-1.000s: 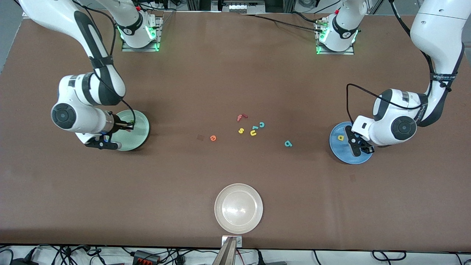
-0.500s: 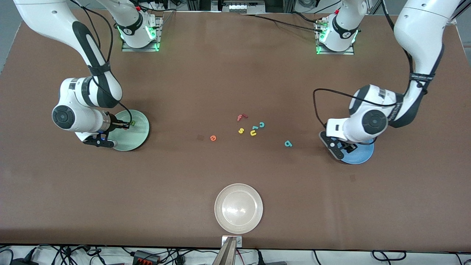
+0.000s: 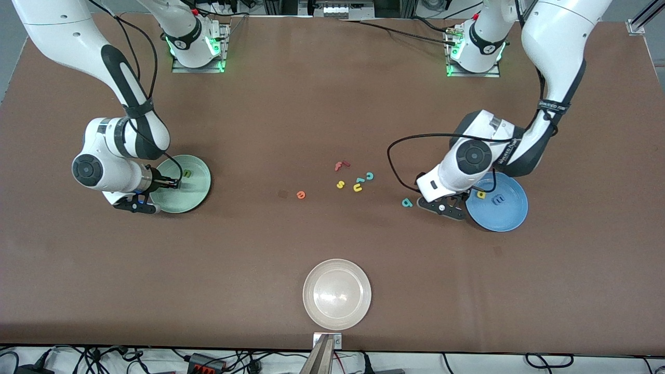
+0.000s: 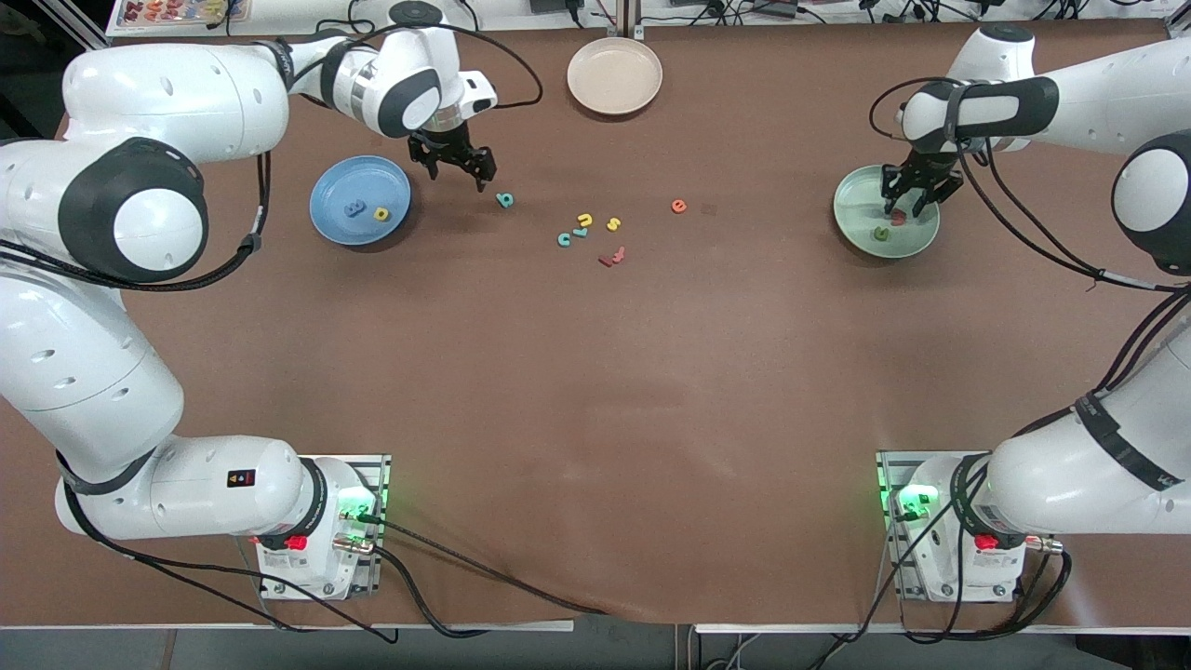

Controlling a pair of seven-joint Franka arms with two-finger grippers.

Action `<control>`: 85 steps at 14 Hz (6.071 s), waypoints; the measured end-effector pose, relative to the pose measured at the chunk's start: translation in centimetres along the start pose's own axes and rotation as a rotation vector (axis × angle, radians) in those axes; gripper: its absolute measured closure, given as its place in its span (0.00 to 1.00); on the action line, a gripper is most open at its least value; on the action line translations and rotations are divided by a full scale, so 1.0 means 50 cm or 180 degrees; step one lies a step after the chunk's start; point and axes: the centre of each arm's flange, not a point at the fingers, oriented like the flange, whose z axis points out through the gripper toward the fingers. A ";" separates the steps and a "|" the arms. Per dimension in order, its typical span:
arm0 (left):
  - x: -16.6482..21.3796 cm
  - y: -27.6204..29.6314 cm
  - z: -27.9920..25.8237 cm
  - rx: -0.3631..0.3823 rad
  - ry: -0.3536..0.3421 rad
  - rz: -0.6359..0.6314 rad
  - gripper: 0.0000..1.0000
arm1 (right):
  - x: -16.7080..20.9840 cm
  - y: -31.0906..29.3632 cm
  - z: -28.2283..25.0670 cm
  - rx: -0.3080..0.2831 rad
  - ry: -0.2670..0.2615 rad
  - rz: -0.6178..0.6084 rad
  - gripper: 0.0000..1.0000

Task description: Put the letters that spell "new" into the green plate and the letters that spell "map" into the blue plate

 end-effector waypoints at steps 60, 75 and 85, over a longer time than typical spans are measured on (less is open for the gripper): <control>-0.026 -0.304 -0.537 0.0088 -0.0180 0.0011 0.00 | -0.051 -0.172 0.009 -0.0362 -0.0150 0.0023 0.72; -0.258 -0.409 -0.733 -0.0151 0.0155 -0.0603 0.00 | -0.024 -0.211 -0.327 -0.0209 0.0003 0.0147 0.00; -0.240 -0.450 -0.673 -0.0238 0.0185 -0.0358 0.00 | 0.007 -0.123 -0.606 -0.0082 0.0333 0.0221 0.00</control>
